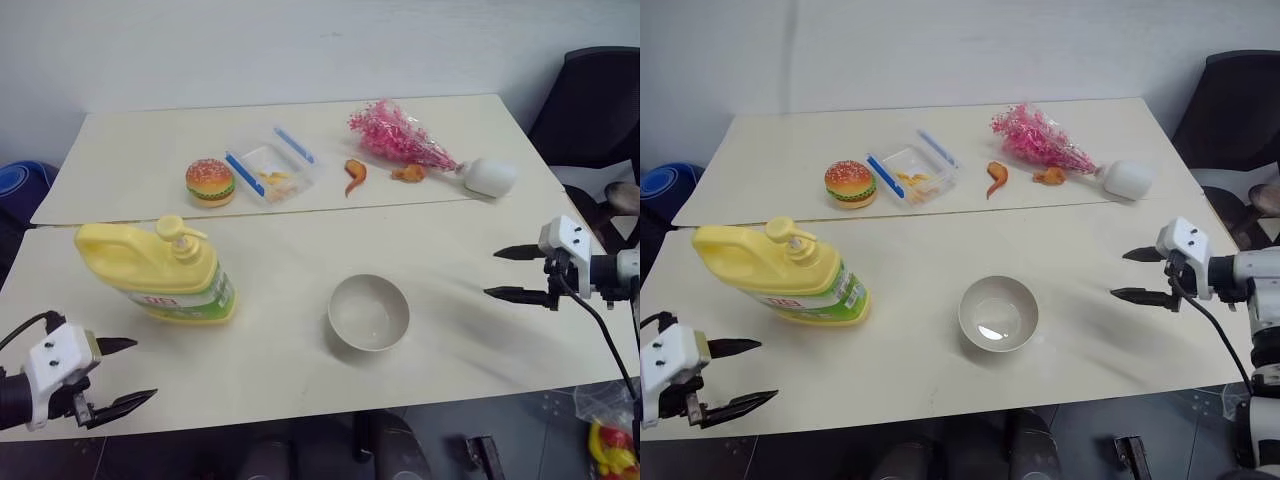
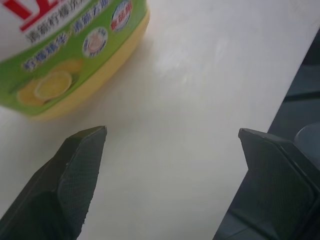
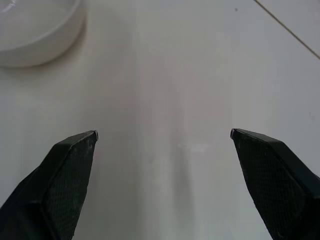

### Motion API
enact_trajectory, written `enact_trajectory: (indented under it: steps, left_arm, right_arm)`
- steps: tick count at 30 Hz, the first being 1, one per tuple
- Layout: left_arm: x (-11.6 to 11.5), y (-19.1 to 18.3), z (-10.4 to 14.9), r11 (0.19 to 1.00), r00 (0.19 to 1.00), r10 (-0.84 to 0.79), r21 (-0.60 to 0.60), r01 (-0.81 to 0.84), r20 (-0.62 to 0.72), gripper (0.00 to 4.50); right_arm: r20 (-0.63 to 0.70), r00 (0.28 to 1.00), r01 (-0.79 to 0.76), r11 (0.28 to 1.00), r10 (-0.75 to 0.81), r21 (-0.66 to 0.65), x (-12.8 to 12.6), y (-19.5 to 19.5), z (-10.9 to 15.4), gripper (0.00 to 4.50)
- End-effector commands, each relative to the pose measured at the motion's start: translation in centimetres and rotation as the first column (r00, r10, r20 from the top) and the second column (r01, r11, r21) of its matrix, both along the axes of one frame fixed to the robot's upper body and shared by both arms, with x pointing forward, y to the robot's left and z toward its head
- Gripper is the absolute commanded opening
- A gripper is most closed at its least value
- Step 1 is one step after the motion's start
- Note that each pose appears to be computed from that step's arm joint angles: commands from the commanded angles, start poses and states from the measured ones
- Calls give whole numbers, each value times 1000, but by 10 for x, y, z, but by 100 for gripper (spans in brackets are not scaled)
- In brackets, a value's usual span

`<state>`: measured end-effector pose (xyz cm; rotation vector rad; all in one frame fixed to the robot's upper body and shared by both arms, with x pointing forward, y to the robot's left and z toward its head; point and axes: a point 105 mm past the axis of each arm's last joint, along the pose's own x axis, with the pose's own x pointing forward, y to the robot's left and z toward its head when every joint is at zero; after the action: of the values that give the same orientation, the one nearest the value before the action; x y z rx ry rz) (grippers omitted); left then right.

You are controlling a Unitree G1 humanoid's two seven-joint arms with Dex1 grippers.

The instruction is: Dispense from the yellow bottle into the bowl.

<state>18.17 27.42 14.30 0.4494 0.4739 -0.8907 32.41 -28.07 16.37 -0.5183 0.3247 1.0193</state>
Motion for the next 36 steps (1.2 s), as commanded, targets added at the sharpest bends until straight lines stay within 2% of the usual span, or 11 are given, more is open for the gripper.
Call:
enact_trajectory:
  steps: [1, 6, 10, 13, 17, 25, 36]
  left_arm:
    - [-4, -36, 40, 983, 986, -166, -70, 168, 25, 450]
    - [-20, -66, 57, 932, 931, -362, -34, 361, -50, 450]
    - [-22, -84, 59, 884, 882, -466, 3, 467, -72, 450]
    - [-19, -92, 59, 865, 863, -501, 1, 502, -63, 450]
    - [-18, -99, 55, 844, 842, -535, 3, 536, -77, 450]
    - [-17, -105, 48, 835, 834, -547, 21, 549, -71, 450]
    - [-6, -109, 53, 847, 848, -531, 32, 531, -16, 450]
  right_arm:
    - [73, 978, -198, 980, 196, 22, -22, 46, 35, 443]
    - [44, 925, -379, 925, 377, 44, -56, 103, 31, 443]
    - [10, 873, -487, 873, 487, -24, -76, 132, 5, 443]
    - [-14, 837, -547, 836, 547, -38, -87, 142, -9, 385]
    - [7, 839, -540, 835, 544, -104, -82, 152, -26, 249]
    - [28, 815, -567, 807, 578, -164, -79, 167, -47, 249]
    - [31, 837, -529, 823, 546, -207, -67, 170, -76, 249]
